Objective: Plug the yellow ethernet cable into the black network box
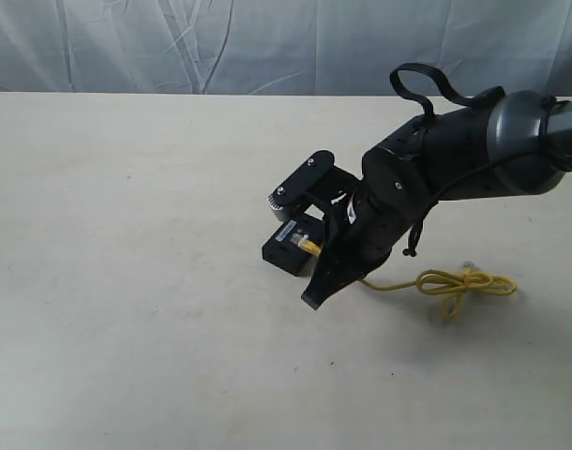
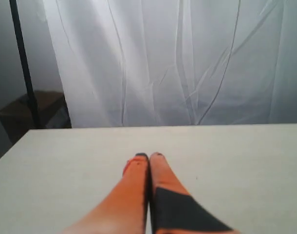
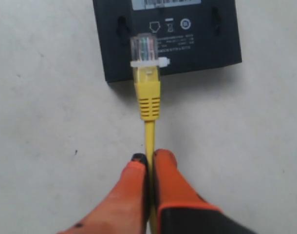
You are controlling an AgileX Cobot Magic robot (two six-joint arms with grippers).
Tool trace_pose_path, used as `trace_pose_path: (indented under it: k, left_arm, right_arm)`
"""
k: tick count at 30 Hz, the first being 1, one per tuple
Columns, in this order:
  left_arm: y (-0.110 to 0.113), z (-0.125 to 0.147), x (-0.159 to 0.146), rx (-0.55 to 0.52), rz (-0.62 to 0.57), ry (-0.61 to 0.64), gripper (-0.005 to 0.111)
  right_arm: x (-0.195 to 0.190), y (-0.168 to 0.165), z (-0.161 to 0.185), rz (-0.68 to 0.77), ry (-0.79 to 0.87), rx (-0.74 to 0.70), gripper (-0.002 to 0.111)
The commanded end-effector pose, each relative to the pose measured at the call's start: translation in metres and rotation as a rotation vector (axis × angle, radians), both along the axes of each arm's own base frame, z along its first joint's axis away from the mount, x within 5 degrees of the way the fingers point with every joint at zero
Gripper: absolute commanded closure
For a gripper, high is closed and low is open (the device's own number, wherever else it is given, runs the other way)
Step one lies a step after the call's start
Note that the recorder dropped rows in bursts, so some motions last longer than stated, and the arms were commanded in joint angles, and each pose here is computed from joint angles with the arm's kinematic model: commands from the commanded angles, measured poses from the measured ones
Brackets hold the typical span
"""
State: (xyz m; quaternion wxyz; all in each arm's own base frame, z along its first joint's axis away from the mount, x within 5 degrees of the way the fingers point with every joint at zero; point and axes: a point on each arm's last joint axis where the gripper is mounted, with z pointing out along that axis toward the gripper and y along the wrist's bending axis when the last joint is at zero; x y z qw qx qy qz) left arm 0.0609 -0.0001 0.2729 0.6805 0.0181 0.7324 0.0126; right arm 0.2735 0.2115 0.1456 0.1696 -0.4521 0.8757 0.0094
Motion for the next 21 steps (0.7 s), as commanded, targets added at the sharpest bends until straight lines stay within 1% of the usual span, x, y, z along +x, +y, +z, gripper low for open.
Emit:
trace_pose_path:
  k: [1,4,7,10,12,16,18,21]
  left_arm:
    - [0.001,0.025,0.030,0.032,0.013,0.175,0.107]
    - [0.002,0.033,0.062,0.075,0.017,0.272,0.107]
    - [0.002,0.029,0.100,0.115,0.006,0.397,0.107]
    - [0.000,0.013,0.145,0.125,-0.017,0.531,0.107]
    - [-0.004,-0.001,0.175,0.139,-0.053,0.606,0.107]
    - [-0.022,-0.028,0.226,0.145,-0.154,0.714,0.107]
    - [-0.037,-0.042,0.252,0.165,-0.227,0.752,0.107]
    - [-0.064,-0.061,0.289,0.223,-0.348,0.771,0.107]
  right_arm:
    - [-0.001,0.001,0.002,-0.020,0.005,0.024,0.109]
    - [-0.001,0.002,0.002,-0.035,0.009,0.044,0.109]
    - [-0.002,0.002,0.002,-0.052,0.026,0.053,0.109]
    - [-0.003,0.002,0.002,-0.056,0.039,0.047,0.109]
    - [-0.004,0.001,0.001,-0.057,0.052,0.036,0.109]
    - [-0.006,-0.001,0.000,-0.050,0.071,0.008,0.109]
    - [-0.007,-0.002,0.000,-0.049,0.075,0.003,0.109]
    - [-0.007,-0.003,0.000,-0.035,0.074,-0.021,0.109]
